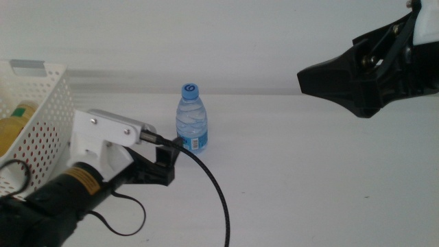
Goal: Use arms to grab the bottles and put them into the dustbin to the left of the table.
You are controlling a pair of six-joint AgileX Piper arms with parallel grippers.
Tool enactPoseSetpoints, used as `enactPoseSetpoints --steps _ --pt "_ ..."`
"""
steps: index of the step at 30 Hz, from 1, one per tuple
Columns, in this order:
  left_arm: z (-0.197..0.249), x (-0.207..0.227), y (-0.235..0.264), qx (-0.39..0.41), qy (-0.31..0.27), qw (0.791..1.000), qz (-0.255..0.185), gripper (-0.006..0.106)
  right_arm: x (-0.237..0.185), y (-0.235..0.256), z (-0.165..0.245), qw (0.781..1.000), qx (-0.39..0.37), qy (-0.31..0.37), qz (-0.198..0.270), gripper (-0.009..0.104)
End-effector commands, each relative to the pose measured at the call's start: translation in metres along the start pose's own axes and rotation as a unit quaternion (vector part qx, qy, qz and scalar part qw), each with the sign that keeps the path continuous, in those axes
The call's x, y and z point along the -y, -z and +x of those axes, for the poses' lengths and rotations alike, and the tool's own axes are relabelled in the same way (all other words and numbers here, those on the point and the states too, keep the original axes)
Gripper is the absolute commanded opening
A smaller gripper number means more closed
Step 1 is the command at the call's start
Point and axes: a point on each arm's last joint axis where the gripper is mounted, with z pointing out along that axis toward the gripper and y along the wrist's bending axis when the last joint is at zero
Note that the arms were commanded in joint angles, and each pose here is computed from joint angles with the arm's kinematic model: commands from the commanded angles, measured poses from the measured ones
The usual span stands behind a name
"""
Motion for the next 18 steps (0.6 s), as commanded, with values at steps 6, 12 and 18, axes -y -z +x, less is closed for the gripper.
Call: enactPoseSetpoints --steps 6,12,18 --pt "0.016 0.005 -0.024 0.01 0.005 1.0 0.029 0.094 0.0 0.005 -0.003 1.0 0.009 0.001 0.001 0.085" --pt "0.019 0.006 -0.046 -0.003 -0.004 0.999 0.033 0.094 0.0 0.005 -0.003 1.0 0.009 0.001 0.001 0.085" --pt "0.017 0.006 -0.066 -0.001 -0.005 0.999 0.034 0.094 0.0 0.005 -0.003 1.0 0.009 0.001 0.001 0.085"
